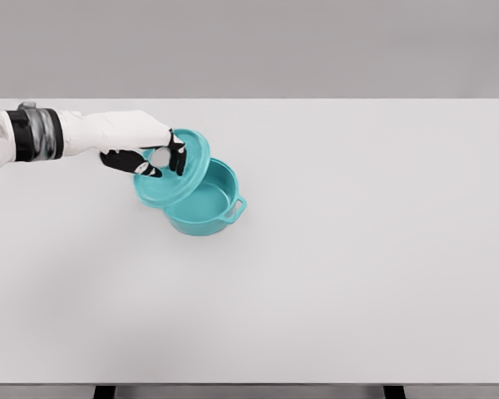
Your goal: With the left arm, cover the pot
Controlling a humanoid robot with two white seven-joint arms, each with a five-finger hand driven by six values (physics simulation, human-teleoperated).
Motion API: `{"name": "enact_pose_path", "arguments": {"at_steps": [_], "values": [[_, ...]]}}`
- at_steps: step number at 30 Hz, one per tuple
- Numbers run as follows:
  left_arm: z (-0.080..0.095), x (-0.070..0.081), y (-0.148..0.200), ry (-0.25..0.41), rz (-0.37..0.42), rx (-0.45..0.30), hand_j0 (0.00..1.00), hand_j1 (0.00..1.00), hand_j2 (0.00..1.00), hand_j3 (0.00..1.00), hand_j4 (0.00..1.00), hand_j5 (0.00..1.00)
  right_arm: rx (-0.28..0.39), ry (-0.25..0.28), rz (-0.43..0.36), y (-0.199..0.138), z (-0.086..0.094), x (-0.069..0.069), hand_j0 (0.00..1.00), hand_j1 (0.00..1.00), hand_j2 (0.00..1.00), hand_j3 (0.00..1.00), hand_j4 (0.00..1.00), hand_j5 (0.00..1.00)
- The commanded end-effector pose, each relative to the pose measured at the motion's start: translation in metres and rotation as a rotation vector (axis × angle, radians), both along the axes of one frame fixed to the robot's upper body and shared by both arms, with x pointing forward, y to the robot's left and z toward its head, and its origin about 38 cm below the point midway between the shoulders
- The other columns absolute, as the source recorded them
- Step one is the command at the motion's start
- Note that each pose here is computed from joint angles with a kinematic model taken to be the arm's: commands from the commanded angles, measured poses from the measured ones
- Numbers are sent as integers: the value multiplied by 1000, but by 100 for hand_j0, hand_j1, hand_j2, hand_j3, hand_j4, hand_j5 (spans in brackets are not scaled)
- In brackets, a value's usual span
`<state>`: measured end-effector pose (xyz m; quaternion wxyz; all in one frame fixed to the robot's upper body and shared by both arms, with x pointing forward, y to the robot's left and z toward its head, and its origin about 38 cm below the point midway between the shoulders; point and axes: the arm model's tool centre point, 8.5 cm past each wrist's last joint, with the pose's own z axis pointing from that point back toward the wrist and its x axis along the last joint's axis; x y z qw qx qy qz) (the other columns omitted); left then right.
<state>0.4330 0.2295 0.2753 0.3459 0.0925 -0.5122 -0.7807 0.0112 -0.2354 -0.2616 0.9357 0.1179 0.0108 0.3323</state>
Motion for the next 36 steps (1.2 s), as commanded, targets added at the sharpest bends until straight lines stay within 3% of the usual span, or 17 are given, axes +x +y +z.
{"name": "enact_pose_path", "arguments": {"at_steps": [1, 15, 28, 36], "values": [[-1, 1, -7, -5, -11, -1, 44, 44, 44, 44, 44, 44, 0, 0, 0, 0, 0, 0, 100, 100, 100, 100, 100, 100], [-20, -2, -24, 16, -46, 23, 45, 45, 45, 45, 45, 45, 0, 0, 0, 0, 0, 0, 100, 100, 100, 100, 100, 100], [-23, -1, -28, 25, -52, 17, 46, 46, 46, 46, 46, 46, 0, 0, 0, 0, 0, 0, 100, 100, 100, 100, 100, 100], [-29, -1, -29, 38, -53, 24, 56, 56, 56, 56, 56, 56, 0, 0, 0, 0, 0, 0, 100, 100, 100, 100, 100, 100]]}}
